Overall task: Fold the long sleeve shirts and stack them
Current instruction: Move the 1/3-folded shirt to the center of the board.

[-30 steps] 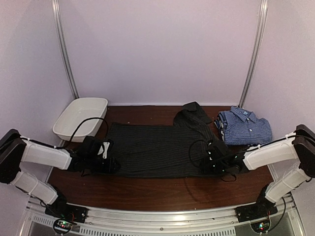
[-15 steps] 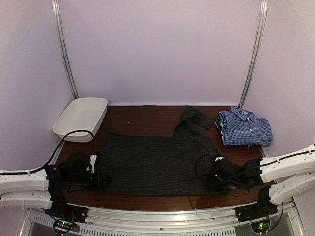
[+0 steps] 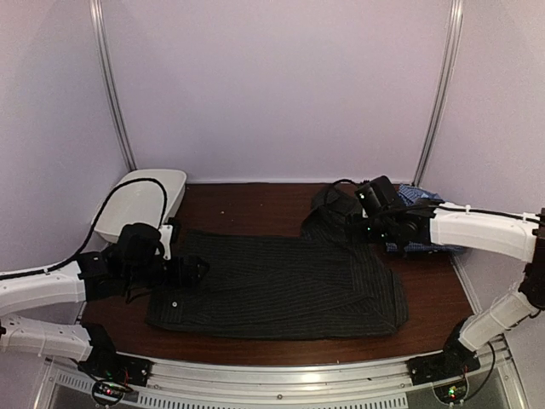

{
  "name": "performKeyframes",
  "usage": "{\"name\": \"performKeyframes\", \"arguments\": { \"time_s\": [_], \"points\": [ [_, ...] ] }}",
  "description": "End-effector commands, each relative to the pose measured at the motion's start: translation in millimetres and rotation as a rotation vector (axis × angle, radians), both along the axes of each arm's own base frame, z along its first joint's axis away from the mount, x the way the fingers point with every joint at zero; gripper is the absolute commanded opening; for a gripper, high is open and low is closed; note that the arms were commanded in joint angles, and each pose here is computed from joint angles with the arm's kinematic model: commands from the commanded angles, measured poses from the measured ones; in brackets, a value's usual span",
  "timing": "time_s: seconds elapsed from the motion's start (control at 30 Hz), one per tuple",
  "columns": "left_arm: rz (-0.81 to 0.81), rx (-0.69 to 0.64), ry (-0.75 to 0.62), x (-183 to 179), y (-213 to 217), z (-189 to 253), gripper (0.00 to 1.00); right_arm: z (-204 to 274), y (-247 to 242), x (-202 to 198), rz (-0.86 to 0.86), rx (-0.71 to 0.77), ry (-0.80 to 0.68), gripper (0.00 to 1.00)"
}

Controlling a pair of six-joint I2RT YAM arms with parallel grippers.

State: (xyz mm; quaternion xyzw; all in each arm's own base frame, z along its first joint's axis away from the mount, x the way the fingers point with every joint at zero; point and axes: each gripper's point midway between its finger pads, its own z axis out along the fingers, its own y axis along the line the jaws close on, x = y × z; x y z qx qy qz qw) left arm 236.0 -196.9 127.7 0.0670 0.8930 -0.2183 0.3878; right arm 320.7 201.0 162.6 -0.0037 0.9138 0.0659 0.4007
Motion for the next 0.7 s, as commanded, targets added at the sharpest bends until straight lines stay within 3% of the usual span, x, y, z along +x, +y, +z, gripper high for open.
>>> {"name": "performKeyframes", "arguments": {
  "time_s": [0.0,0.2,0.4,0.5,0.67],
  "points": [
    [-0.011,0.016,-0.126,32.7,-12.4,41.6,0.98,5.6,12.4,60.5,0.106,-0.108,-0.019,0.71],
    [-0.065,0.083,-0.102,58.2,-36.5,45.6,0.98,-25.5,28.9,120.2,0.156,-0.159,0.061,0.76],
    [-0.118,0.081,-0.093,70.1,-56.6,39.5,0.98,-62.0,37.6,156.7,0.192,-0.163,0.127,0.69],
    [-0.138,0.092,-0.070,73.1,-63.6,29.5,0.98,-80.4,25.4,165.9,0.170,-0.167,0.157,0.57],
    [-0.153,0.117,-0.030,73.7,-66.7,9.9,0.98,-81.6,-5.7,158.8,0.111,-0.121,0.144,0.22]
  ]
}}
